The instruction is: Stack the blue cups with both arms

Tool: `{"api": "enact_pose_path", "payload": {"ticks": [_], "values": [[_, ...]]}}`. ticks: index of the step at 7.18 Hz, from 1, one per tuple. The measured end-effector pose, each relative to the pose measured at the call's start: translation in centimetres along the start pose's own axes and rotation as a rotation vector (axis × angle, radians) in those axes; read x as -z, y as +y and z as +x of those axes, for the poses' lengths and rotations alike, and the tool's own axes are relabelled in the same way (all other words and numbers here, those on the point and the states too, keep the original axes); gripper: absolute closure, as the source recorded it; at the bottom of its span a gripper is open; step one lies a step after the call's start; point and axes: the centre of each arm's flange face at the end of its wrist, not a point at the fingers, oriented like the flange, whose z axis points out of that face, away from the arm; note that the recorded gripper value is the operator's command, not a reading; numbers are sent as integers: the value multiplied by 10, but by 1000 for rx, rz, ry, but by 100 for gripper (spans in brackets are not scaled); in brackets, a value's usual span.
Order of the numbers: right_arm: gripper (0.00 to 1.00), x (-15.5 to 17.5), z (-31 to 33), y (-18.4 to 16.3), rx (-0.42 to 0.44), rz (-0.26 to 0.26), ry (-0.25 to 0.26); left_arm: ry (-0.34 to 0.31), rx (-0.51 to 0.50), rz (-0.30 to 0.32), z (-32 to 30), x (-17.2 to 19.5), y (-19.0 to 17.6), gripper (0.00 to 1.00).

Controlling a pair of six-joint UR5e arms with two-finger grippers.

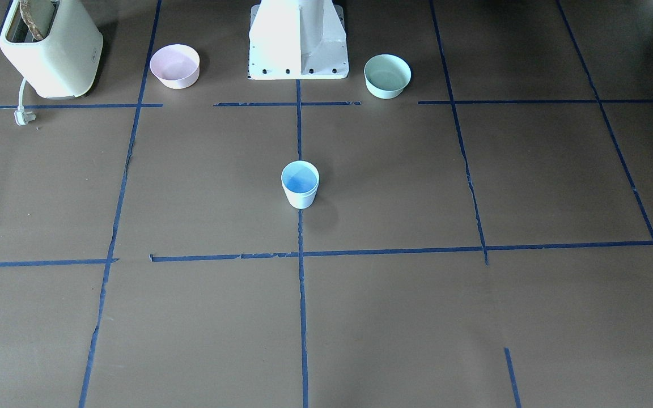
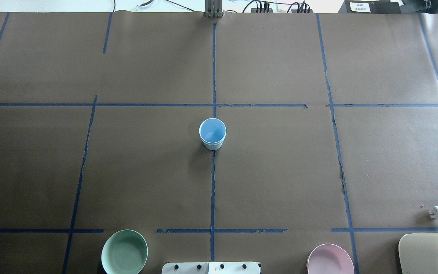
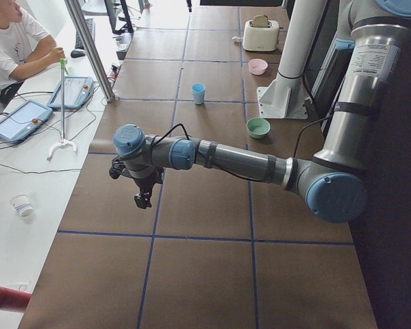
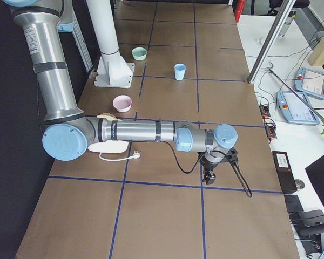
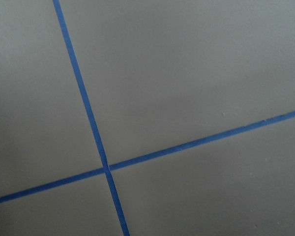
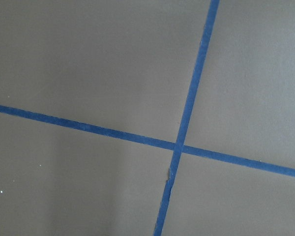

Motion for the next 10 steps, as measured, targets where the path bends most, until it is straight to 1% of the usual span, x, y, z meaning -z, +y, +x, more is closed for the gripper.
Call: {"api": "enact_pose_path", "payload": {"ticks": [1,2,4,6,7,10], "values": [[0,-8,7,9,-14,-12,-2,16,48,-24,-9,-10,13,0],[0,-12,10,17,-23,-17,-6,22,72,-33,-10,-14,19,0],[0,-9,9,27,-23,-6,-5,22,118,-39,-8,-14,23,0],[0,-11,15,36,-37,-8,-6,14,176,-55,-18,-23,40,0],[0,-11,16,38,-39,-9,-7,6,187,-60,-22,-25,45,0],[0,-4,13,30,-15,4,2,-25,168,-46,-23,-22,48,0]]}}
